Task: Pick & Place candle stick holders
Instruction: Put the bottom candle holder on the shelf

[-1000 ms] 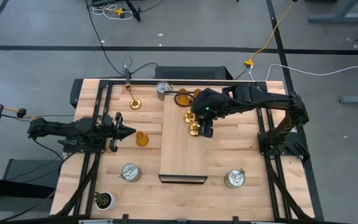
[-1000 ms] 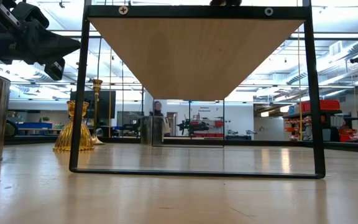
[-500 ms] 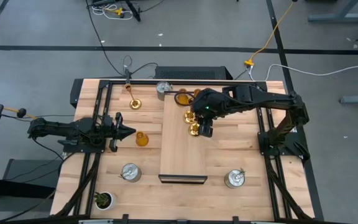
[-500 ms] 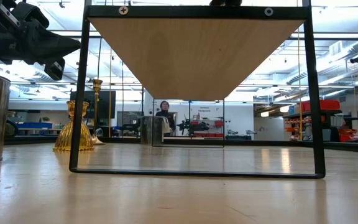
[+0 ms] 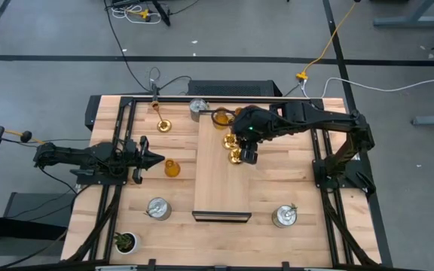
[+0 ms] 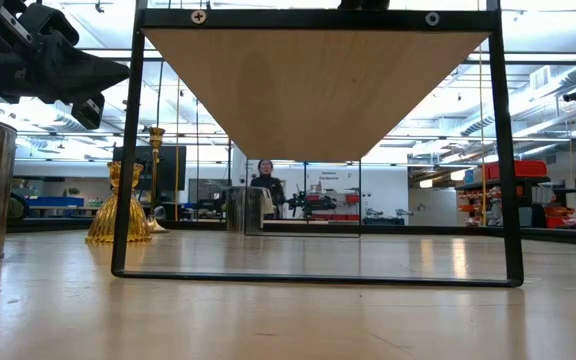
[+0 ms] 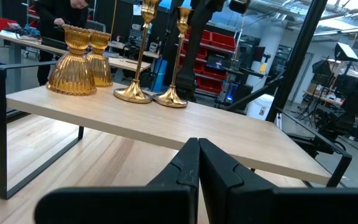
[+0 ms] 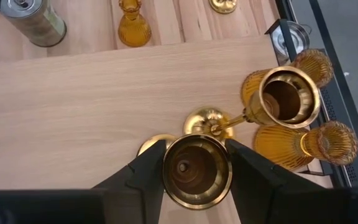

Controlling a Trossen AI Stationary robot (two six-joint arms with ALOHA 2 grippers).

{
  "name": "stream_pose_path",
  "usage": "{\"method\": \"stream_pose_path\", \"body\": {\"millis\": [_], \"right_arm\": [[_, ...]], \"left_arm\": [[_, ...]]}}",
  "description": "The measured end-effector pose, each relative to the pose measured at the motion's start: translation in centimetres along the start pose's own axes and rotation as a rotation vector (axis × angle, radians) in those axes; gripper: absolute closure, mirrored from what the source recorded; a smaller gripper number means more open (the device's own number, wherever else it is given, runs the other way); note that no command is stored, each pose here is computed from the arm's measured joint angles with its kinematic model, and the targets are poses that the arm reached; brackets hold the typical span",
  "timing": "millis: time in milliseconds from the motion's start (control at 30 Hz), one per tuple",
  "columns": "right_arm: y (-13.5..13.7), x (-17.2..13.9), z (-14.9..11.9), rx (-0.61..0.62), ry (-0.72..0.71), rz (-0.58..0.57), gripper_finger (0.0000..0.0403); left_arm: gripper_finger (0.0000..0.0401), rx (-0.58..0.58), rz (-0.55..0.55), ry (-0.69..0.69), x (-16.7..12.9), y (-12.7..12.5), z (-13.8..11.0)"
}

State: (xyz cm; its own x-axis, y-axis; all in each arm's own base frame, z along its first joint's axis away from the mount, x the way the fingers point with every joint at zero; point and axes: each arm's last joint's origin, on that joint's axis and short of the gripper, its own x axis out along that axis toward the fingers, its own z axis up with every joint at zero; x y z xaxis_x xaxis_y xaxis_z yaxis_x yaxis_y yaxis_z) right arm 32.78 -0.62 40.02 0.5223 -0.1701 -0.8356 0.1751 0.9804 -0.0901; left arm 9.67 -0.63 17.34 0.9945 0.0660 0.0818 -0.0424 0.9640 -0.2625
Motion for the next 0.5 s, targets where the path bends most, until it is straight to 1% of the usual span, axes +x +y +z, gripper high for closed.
{"method": "stream_pose_path", "body": {"millis": [500], "right_arm": [[-0.07,-0.06,-0.05,0.001,0.001,0.002,0.0245]], "left_arm": [[0.0391,0.000,0.000,0.000,0.00,0.00,0.00]]}}
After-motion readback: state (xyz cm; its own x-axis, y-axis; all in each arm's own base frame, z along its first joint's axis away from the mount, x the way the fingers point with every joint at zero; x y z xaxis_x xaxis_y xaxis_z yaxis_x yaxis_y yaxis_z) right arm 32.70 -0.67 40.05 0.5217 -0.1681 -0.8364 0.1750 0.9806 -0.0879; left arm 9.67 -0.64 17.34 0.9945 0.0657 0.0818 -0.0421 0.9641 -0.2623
